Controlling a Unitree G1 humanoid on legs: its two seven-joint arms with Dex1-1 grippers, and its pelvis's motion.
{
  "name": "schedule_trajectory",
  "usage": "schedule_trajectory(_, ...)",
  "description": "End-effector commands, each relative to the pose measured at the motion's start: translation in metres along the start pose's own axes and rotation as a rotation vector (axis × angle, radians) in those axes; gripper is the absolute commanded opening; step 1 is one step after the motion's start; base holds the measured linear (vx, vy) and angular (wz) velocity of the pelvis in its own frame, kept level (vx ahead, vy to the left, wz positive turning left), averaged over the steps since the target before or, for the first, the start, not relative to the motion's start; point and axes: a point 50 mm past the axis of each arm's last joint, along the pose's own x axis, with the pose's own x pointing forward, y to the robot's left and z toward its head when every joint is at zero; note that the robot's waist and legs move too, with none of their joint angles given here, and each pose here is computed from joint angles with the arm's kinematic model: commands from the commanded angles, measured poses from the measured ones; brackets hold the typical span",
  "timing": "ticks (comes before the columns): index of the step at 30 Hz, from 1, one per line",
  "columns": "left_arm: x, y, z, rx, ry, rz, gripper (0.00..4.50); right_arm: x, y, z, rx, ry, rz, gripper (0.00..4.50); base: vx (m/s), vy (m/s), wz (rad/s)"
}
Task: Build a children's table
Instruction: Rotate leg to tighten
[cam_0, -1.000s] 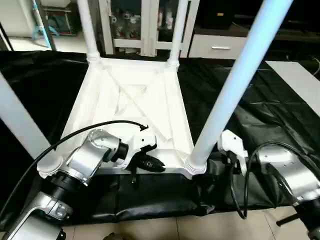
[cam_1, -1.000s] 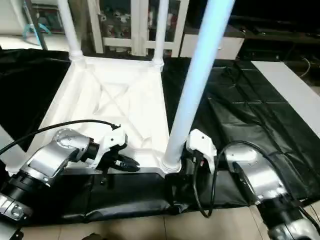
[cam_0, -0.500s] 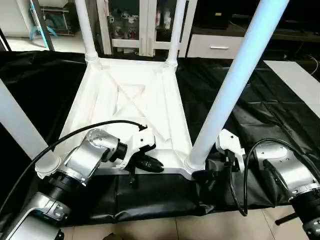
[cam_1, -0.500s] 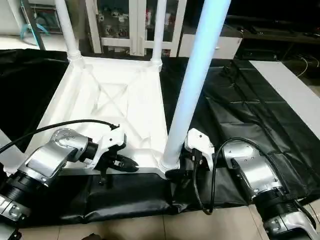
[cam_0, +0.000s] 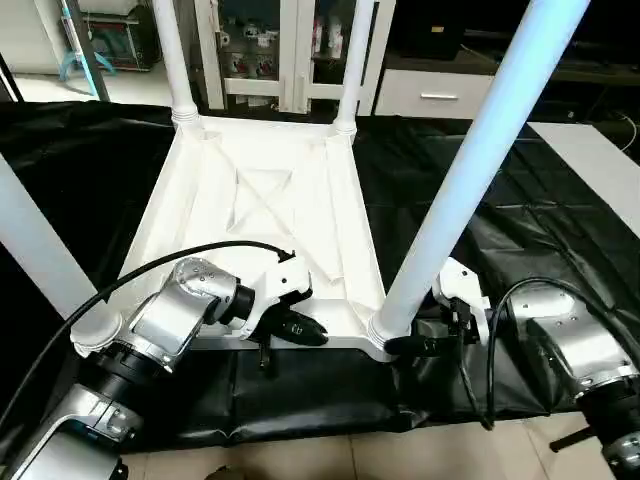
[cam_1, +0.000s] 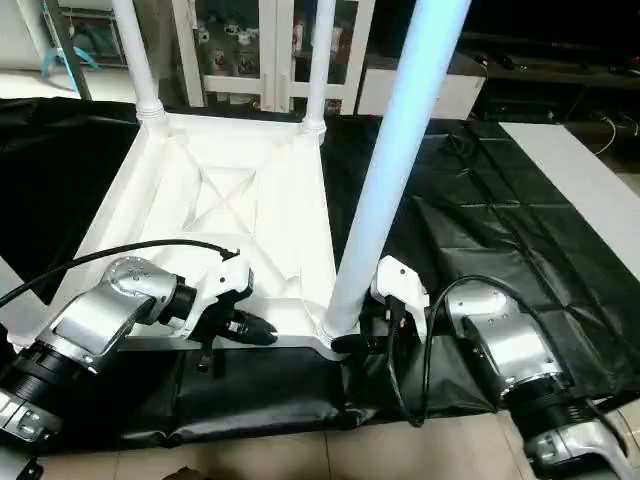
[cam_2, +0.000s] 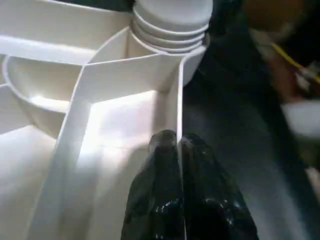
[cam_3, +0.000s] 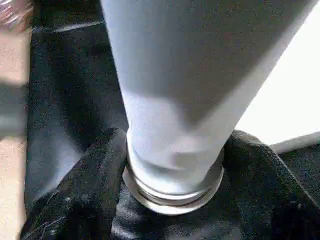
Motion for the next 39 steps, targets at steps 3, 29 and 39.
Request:
schedule_trajectory(3, 0.021, 0.011, 0.012, -0.053, -0.059, 0.173, 0.00, 0.015, -0.015, -0.005, 0.116, -0.044, -0.286, 2.68, 0.000, 0.000, 0.00)
schedule_trajectory(29, 0.046, 0.048, 0.037, 0.015, -0.059, 0.686, 0.00, 0.073, -0.019, 0.030, 0.283, -0.395, -0.627, 3.48, -0.003, 0.000, 0.00)
schedule_trajectory(39, 0.025, 0.033, 0.013, 0.052, -0.016, 0.401, 0.00, -0.019, -0.018, 0.021, 0.022, -0.143, -0.339, 4.25, -0.003, -0.001, -0.02)
